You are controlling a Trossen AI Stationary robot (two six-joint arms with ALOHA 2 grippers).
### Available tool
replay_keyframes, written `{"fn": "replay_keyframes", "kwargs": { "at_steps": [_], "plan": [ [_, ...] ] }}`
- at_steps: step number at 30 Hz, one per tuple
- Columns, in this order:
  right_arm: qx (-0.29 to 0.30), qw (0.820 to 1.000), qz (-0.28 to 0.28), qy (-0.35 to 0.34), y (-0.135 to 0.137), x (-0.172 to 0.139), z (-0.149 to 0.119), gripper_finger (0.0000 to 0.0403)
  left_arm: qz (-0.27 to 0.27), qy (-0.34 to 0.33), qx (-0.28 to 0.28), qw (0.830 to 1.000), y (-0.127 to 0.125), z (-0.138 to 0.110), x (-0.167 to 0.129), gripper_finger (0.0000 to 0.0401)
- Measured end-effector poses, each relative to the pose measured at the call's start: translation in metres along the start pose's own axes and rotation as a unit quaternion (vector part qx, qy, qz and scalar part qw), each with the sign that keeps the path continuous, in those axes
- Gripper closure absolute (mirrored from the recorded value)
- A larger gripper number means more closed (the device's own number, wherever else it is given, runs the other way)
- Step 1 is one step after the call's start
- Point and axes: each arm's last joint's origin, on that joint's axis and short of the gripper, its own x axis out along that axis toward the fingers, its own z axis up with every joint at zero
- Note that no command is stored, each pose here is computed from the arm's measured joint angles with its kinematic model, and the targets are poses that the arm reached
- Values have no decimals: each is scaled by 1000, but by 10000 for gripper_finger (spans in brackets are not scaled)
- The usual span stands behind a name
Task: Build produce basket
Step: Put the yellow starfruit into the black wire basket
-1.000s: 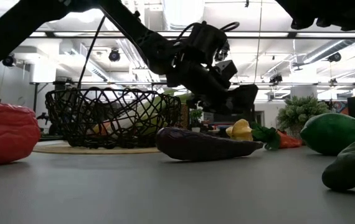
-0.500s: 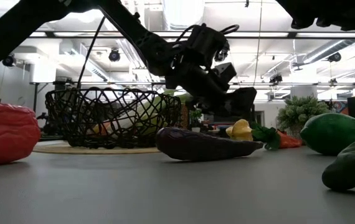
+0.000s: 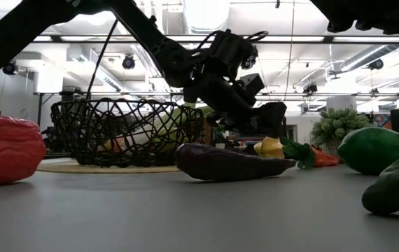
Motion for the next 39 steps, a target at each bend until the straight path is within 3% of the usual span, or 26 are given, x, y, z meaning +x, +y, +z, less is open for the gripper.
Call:
{"fn": "replay_keyframes", "kwargs": {
  "at_steps": [15,29,39],
  "plan": [
    [-1,1000,-11,8,0,0,-1,182,3,3,2,1000,0,-2,0,220],
    [-3,1000,-11,7,0,0,-1,182,5,2,0,1000,3,-2,1,224],
    [-3,1000,-11,7,-1,0,0,182,3,-2,-2,1000,-2,-15,12,224]
  ]
}}
